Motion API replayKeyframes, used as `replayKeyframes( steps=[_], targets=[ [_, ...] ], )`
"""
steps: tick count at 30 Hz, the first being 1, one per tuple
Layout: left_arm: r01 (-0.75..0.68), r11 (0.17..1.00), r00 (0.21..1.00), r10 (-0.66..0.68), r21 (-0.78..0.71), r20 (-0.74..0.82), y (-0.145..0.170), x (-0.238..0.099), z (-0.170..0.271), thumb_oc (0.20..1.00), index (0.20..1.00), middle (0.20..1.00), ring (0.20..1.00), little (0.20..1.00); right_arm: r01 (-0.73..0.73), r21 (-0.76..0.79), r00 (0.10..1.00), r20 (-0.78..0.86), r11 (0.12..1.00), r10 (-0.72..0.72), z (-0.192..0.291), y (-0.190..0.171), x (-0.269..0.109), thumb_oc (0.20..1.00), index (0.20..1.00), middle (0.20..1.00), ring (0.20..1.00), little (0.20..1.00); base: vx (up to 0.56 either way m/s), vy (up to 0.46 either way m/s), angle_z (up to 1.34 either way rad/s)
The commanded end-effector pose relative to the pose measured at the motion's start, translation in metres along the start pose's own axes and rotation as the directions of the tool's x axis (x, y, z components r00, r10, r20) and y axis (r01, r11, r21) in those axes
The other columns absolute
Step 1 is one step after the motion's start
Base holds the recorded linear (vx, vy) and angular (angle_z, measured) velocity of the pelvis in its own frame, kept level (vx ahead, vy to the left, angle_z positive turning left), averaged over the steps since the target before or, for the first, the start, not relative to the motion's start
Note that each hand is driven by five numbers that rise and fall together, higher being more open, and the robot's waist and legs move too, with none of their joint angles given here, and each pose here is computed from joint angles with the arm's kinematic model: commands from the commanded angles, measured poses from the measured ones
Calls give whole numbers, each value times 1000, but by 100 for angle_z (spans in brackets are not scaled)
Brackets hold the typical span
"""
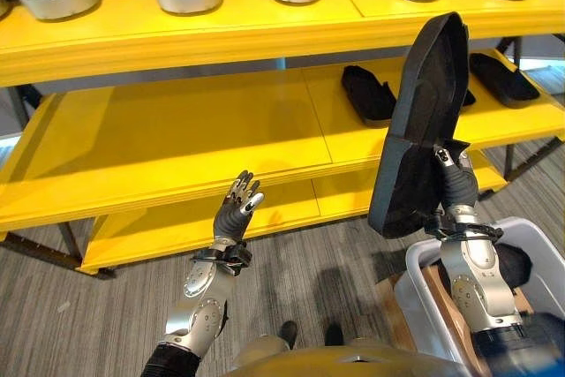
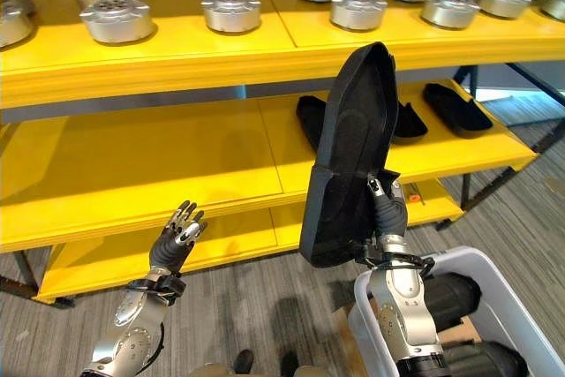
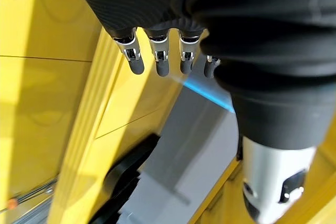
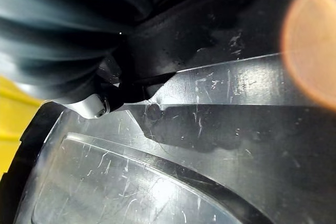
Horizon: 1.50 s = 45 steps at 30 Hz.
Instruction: Move parts from the plastic box to the shelf.
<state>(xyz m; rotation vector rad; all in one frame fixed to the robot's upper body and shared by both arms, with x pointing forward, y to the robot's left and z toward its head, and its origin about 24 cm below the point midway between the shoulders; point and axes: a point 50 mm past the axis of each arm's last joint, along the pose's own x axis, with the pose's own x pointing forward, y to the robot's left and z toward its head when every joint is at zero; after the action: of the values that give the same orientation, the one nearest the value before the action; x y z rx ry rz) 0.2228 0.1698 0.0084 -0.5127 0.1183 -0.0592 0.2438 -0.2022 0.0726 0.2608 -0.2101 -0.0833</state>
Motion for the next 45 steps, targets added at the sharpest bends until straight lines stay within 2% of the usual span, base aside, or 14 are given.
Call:
replayKeyframes(
  steps=[1, 7, 18, 35, 40, 45],
  targets=[
    [39, 999, 995, -38, -10, 97, -3, 1, 17, 1000, 1000, 1000, 1000, 1000, -36, 29, 974, 223, 999, 28, 42, 2, 10, 200, 200, 200, 200, 200, 50, -82, 57],
    [18, 1000, 998, -18, 6, 66, 2, -1, 12, 1000, 1000, 1000, 1000, 1000, 17, 29, 975, 223, 999, -23, 40, -2, 6, 200, 200, 200, 200, 200, 178, 8, 38],
    [14, 1000, 997, -15, 22, 70, 6, -2, 16, 1000, 1000, 1000, 1000, 1000, 5, 12, 985, 175, 1000, -7, 32, 0, -4, 200, 200, 200, 200, 200, 266, 171, -12],
    [35, 996, 994, -43, 76, 104, 5, 2, 33, 1000, 1000, 1000, 1000, 1000, -127, 5, 979, 158, 992, 125, 29, 26, 6, 200, 200, 200, 200, 200, 132, 138, -3],
    [38, 996, 993, -46, 78, 107, 7, 2, 36, 1000, 1000, 1000, 1000, 1000, -143, 45, 980, 148, 989, 135, 25, 32, 9, 200, 200, 200, 200, 200, 129, -107, 16],
    [33, 998, 995, -38, 58, 91, 10, 0, 29, 1000, 1000, 1000, 1000, 1000, -202, -4, 973, 109, 979, 201, 21, 34, 4, 200, 200, 200, 200, 200, 88, -251, 19]
  ],
)
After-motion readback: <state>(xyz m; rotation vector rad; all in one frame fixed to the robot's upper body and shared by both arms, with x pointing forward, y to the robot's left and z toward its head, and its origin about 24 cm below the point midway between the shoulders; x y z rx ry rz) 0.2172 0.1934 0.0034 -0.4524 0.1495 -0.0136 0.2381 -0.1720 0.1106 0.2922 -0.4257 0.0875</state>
